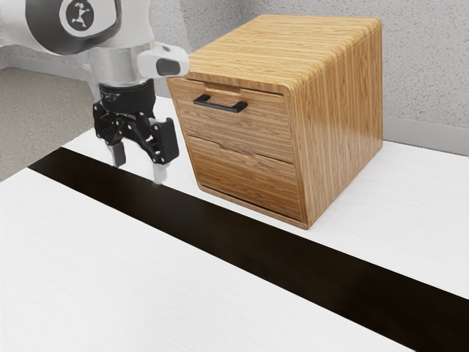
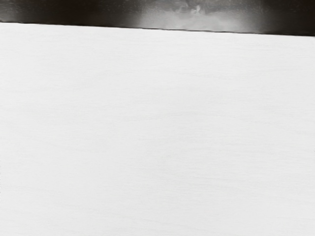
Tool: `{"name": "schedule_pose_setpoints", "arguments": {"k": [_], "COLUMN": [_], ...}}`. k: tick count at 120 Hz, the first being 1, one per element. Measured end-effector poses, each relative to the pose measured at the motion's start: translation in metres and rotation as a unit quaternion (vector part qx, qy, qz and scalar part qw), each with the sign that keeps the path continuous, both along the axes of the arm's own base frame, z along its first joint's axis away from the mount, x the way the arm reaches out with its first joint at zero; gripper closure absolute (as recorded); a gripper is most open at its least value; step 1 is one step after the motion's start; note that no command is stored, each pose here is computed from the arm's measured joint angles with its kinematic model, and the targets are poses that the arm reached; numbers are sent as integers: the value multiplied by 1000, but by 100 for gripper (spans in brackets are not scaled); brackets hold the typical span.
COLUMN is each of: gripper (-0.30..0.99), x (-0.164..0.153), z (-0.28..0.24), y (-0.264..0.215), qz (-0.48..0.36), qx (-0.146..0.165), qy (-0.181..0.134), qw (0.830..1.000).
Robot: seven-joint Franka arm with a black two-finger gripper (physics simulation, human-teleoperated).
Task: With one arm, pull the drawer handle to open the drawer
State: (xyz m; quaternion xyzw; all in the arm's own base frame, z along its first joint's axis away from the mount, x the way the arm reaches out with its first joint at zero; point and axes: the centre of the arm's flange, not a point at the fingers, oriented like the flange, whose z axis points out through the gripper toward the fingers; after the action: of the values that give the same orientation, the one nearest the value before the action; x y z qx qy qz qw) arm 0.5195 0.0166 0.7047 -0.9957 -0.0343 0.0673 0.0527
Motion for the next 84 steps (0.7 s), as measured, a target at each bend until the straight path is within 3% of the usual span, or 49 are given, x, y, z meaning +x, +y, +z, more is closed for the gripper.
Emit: {"name": "schedule_pose_setpoints", "arguments": {"k": [16,33,46,65,84], "gripper": [0,0,0,0,0], "x": [18,29,40,12,28], "z": [10,3,2,-9,-22], "y": [11,13,11,9,36], "qz": [6,-3,-88,-232,-345], "qx": [6,11,25,18,15], "qy": [-75,-104,-140,-197,-248], "qw": [997,995,986,952,905]}}
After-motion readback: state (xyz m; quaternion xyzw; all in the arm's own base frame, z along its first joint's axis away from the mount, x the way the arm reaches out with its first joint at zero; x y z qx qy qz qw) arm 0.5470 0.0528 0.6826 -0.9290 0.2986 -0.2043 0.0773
